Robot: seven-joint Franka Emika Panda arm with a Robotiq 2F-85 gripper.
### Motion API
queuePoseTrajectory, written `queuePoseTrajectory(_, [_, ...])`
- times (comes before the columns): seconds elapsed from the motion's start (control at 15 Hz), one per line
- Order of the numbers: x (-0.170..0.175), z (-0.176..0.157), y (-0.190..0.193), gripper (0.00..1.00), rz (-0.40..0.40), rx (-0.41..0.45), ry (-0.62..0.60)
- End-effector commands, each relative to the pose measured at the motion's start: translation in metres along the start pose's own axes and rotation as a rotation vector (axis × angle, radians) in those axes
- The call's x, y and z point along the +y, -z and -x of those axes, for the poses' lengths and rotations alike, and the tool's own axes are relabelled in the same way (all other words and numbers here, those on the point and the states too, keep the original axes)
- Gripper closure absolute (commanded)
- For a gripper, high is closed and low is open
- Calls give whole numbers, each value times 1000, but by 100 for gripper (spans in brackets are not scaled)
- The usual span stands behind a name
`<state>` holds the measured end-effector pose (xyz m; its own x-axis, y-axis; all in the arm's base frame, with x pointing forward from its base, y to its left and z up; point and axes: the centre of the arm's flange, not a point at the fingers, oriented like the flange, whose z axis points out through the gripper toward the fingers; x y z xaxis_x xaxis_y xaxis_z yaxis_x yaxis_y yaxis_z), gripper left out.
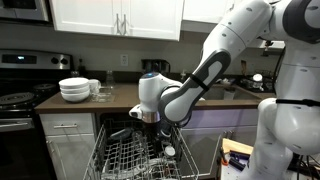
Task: Take the two plates out of the dishwasher and stack them on the plate on the counter
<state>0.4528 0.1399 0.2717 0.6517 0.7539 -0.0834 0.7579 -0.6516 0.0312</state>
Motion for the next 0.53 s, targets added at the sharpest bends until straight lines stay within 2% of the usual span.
queuePoseTrajectory(0.0, [-4,-13,-7,0,-37,24,5])
queuePoseTrajectory(0.2, [-13,-20,-17,0,-77,32,-15])
queuePoseTrajectory(0.47, [-21,-26,-39,0,-90,28,-42])
